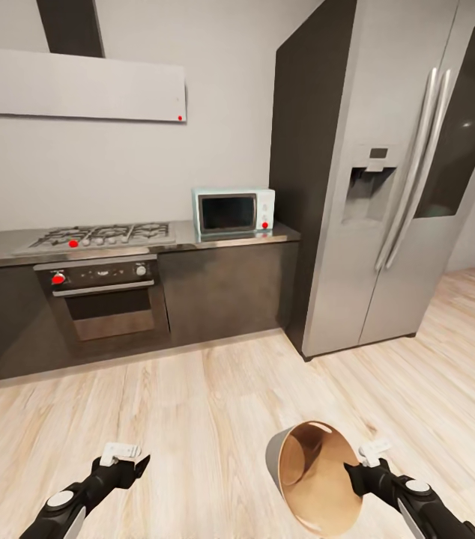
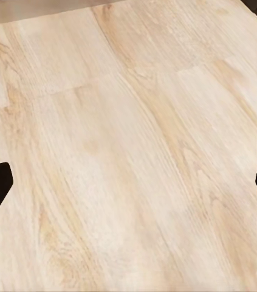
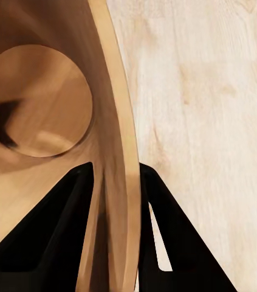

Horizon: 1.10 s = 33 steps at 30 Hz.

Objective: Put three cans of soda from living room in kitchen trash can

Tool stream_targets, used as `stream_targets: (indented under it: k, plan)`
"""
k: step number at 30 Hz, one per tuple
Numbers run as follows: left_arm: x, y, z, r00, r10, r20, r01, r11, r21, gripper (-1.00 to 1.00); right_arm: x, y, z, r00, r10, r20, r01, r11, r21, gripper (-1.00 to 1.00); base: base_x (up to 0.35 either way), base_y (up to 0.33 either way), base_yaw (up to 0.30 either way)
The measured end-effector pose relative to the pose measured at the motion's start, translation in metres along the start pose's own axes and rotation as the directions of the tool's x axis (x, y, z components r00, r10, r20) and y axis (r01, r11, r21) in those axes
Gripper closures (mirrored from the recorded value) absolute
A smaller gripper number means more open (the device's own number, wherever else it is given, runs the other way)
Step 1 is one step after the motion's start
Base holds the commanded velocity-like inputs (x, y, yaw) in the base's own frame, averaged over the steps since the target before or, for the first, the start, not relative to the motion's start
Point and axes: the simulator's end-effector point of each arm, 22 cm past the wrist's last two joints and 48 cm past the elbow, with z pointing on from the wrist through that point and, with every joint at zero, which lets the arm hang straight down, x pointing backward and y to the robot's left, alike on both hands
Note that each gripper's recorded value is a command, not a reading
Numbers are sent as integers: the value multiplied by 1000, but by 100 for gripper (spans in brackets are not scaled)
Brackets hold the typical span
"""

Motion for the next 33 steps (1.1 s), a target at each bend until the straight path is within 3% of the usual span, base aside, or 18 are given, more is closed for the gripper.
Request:
stream_targets:
  k: [22,33]
  plan:
    - [-15,-4,-17,999,-7,-39,8,1000,3,-100,-14,2,-20,999,7,-33,-7,1000,-8,100,0,0,0]
    - [-15,-3,-16,999,-6,-40,6,1000,3,-100,-11,3,-19,999,7,-39,-8,1000,-9,100,0,0,0]
